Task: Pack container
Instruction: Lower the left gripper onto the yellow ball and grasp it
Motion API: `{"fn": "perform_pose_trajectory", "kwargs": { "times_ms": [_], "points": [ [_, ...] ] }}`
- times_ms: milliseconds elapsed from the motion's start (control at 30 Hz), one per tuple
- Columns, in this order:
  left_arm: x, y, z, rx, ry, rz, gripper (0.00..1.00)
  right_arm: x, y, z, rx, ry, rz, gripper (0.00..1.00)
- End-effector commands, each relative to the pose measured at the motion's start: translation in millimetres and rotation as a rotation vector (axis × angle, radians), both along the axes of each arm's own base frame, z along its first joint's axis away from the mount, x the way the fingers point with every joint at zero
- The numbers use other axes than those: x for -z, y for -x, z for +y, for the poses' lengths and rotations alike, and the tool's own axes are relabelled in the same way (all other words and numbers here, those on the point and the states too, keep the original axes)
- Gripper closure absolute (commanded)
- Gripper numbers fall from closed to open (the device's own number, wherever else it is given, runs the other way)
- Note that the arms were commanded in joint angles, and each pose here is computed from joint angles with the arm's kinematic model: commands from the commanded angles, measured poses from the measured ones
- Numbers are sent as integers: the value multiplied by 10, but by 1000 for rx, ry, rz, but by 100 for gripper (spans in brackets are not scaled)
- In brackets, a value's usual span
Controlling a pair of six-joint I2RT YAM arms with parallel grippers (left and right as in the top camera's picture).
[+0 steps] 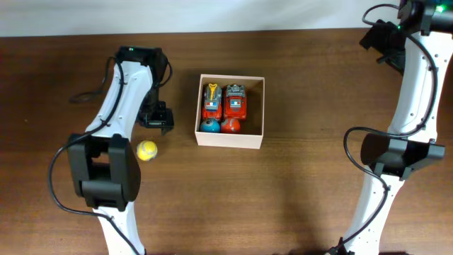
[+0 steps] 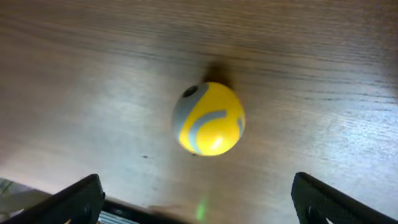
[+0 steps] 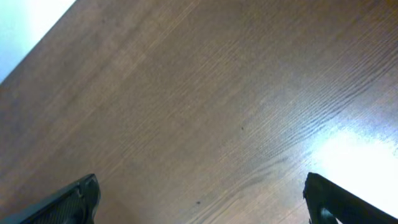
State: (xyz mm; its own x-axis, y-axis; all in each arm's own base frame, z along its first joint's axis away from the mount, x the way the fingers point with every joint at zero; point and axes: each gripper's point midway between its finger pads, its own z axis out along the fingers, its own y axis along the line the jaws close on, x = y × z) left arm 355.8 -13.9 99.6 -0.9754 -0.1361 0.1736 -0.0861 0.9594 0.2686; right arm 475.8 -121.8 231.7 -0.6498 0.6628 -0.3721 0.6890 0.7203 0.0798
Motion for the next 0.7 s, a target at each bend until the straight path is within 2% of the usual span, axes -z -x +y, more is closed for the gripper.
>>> {"fn": "perform_pose_trajectory", "kwargs": {
  "times_ms": [0, 233, 467, 667],
  "points": [
    [59, 50, -51, -3, 43, 9, 1, -153, 37, 2, 12, 5, -35, 1],
    [225, 151, -54, -6, 48, 47, 0, -154, 37, 2, 12, 5, -36, 1],
    [558, 290, -130, 43, 114, 93, 0, -154, 37, 2, 12, 5, -36, 1],
    [627, 268, -94, 79, 101, 84, 0, -154, 37, 0, 12, 5, -36, 1]
  ]
}}
